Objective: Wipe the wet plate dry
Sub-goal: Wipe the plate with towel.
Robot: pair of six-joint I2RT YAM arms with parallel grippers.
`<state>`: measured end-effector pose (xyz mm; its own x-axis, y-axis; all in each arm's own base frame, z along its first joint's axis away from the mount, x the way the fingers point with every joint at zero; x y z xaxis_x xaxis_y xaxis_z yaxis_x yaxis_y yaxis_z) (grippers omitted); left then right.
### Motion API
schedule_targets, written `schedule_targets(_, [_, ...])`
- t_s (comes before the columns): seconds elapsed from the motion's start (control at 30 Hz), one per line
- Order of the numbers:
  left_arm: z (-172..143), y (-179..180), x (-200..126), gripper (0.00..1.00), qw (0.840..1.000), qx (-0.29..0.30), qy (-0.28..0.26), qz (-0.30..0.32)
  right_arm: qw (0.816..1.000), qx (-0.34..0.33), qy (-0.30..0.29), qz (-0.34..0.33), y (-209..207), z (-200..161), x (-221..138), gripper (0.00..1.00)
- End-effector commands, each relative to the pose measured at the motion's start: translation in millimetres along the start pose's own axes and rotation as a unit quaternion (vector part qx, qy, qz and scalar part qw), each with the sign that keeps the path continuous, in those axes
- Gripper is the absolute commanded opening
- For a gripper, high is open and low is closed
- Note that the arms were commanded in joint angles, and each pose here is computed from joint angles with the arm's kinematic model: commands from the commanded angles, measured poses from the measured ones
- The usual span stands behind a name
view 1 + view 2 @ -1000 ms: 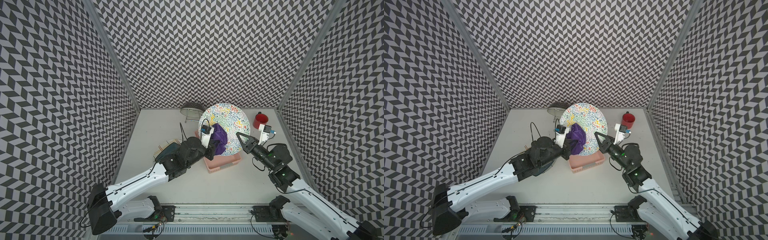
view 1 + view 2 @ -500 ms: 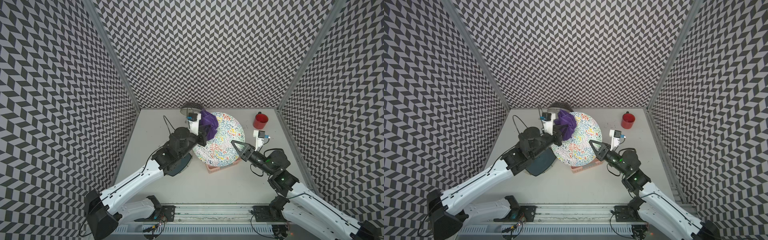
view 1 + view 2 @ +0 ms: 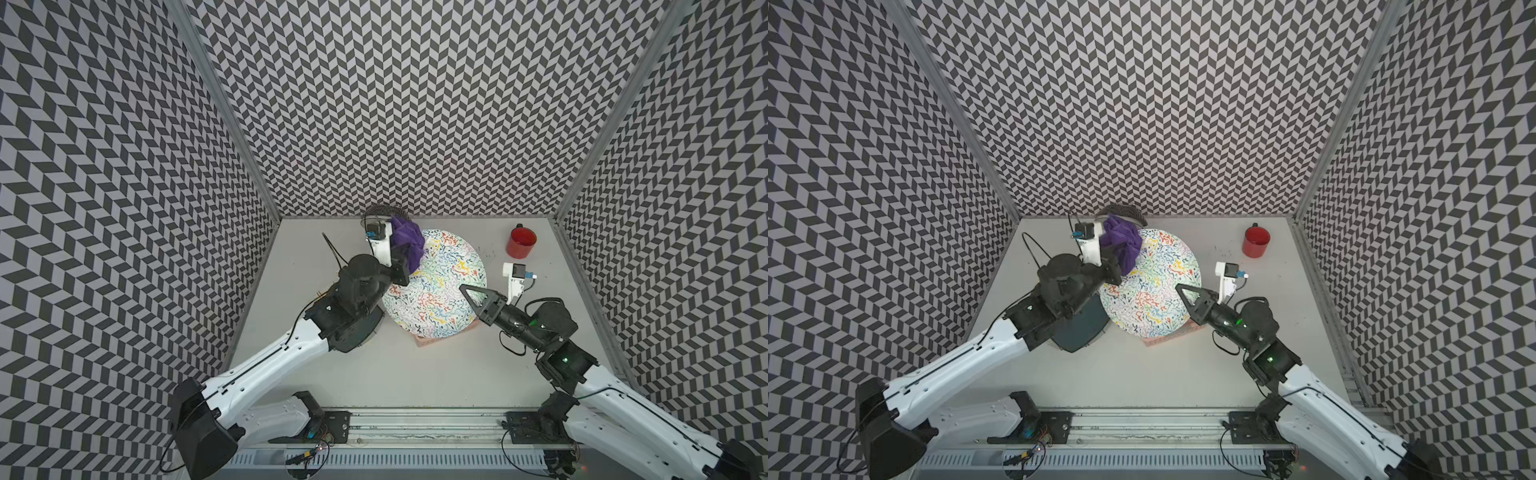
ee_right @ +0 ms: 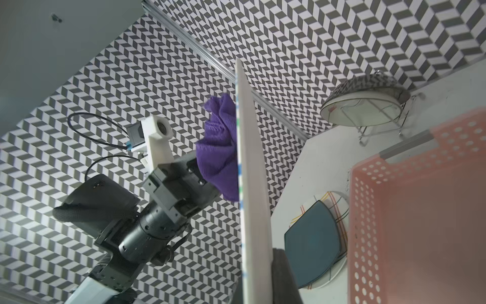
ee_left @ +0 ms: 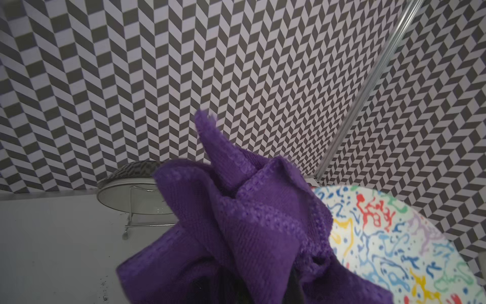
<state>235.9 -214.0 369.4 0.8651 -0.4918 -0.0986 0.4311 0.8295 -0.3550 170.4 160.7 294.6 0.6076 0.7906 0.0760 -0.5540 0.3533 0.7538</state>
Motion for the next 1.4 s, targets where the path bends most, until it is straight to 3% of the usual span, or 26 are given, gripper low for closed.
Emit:
schedule_targets(0.0, [-50.6, -36.4, 13.5, 0.0, 0.992, 0.085, 0.093, -0.017, 0.979, -0.037, -0.098, 0.173, 59.1, 31.5, -21.5, 0.0])
schedule_targets(0.1, [-71.2, -35.8, 12.8, 0.0, 0.99, 0.084, 0.109, 0.011, 0.98, -0.051, -0.112, 0.154, 59.6, 52.2, -20.8, 0.0])
schedule_targets(0.2, [-46.6, 6.5, -2.5, 0.0, 0.997, -0.033, 0.069, -0.028, 0.979, -0.052, -0.138, 0.142, 52.5, 74.5, -32.4, 0.0])
schedule_targets(0.33, [4.5, 60.2, -49.5, 0.0, 0.976, -0.179, -0.015, -0.124, 0.971, -0.037, -0.168, 0.164, 48.8, 95.8, -60.1, 0.0])
schedule_targets(0.43, [22.3, 65.4, -73.9, 0.0, 0.941, -0.248, -0.036, -0.229, 0.959, -0.002, -0.17, 0.226, 48.2, 93.5, -71.7, 0.0])
schedule_targets(0.53, [32.8, 54.6, -87.4, 0.0, 0.886, -0.308, -0.043, -0.344, 0.947, 0.007, -0.139, 0.288, 49.9, 87.9, -70.3, 0.0])
schedule_targets(0.7, [53.1, 30.4, -101.0, 0.0, 0.798, -0.349, -0.045, -0.489, 0.955, 0.032, -0.088, 0.281, 42.4, 71.1, -43.4, 0.0])
schedule_targets(0.93, [58.9, -1.6, -97.8, 0.0, 0.732, -0.375, -0.022, -0.568, 0.949, 0.053, -0.04, 0.309, 48.7, 42.1, -11.1, 0.0])
schedule_targets(1.07, [45.1, -34.8, -104.3, 0.0, 0.688, -0.385, 0.008, -0.615, 0.942, 0.055, -0.052, 0.327, 56.0, 50.9, 5.1, 0.0])
schedule_targets(1.17, [32.2, -53.0, -109.6, 0.0, 0.682, -0.382, 0.019, -0.623, 0.94, 0.054, -0.096, 0.324, 57.8, 75.2, 8.8, 0.0])
schedule_targets(1.23, [35.1, -47.1, -115.9, 0.0, 0.681, -0.382, 0.005, -0.625, 0.939, 0.047, -0.123, 0.319, 52.8, 93.5, 1.2, 0.0])
schedule_targets(1.3, [48.5, -35.1, -122.2, 0.0, 0.69, -0.375, -0.017, -0.619, 0.938, 0.045, -0.135, 0.317, 48.7, 99.4, -8.8, 0.0])
schedule_targets(1.37, [64.5, -26.2, -124.5, 0.0, 0.707, -0.366, -0.032, -0.604, 0.945, 0.038, -0.103, 0.309, 47.7, 88.4, -10.9, 0.0])
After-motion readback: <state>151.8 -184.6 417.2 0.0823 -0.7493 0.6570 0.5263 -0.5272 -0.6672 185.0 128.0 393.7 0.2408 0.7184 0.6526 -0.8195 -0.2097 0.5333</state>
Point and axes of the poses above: each gripper's point midway between its finger pads, its own x axis out along the fingers, its own y axis along the line the jaws close on, z = x × y, the point moved 9 cm from there along -x, back along the fingers, and after that the axes turned 4 degrees about -x, right-handed, at the moved point
